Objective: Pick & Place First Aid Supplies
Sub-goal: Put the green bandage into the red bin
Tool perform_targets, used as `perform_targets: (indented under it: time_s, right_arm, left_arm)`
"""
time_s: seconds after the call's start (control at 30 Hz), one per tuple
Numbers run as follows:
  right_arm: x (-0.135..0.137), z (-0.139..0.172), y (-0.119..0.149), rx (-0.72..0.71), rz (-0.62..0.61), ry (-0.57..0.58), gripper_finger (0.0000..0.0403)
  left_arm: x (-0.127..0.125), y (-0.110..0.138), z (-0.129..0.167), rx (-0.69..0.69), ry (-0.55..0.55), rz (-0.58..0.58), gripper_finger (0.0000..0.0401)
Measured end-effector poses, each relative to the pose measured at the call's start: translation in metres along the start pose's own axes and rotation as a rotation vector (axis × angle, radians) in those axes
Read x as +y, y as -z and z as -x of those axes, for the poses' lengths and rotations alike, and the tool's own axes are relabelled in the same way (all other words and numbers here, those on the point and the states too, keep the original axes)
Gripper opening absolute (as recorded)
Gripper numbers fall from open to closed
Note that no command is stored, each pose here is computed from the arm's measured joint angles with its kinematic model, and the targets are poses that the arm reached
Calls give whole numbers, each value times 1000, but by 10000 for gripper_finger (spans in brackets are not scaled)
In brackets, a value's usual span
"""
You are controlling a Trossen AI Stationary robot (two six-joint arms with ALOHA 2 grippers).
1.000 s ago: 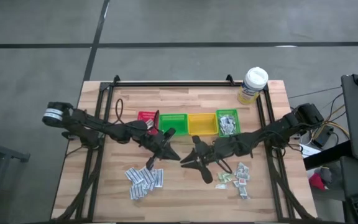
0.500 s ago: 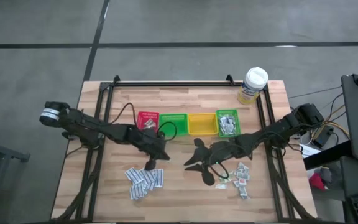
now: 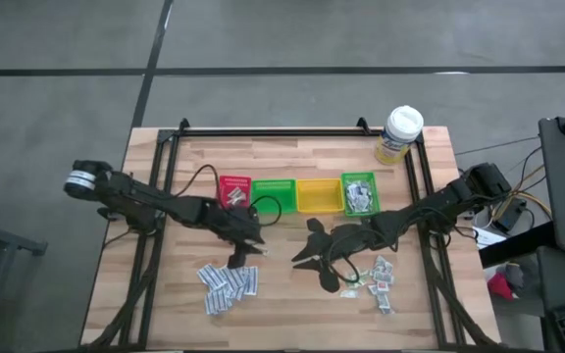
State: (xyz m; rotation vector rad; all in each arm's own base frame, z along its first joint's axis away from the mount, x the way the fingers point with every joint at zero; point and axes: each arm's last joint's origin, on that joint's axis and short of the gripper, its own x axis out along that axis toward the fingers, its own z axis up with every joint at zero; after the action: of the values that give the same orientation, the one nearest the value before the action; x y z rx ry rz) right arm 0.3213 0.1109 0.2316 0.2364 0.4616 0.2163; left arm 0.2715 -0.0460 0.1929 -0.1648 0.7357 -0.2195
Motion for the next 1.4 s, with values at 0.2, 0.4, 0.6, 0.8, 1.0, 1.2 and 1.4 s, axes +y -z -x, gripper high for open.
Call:
perform_targets:
  time_s: [0.2,0.4,0.6,0.8,1.0,1.2,1.4]
  right_arm:
    - [0,0,0,-1,10,0,91]
    - [0,0,0,-1,14,0,84]
    - [0,0,0,-2,14,1,74]
    - [0,0,0,-2,14,1,77]
    - [0,0,0,-3,11,0,88]
    - [0,0,0,-3,10,1,89]
    - [0,0,0,-3,10,0,77]
  left_arm:
    - [1,12,-19,81,-9,-48,176]
    - [2,10,-38,121,-15,-83,178]
    - [4,4,-55,206,-71,-130,179]
    - [6,3,-65,345,-132,-128,179]
    - [9,4,-72,361,-150,-128,179]
    - [8,3,-71,353,-155,-117,174]
    - [9,3,-71,350,-169,-102,140]
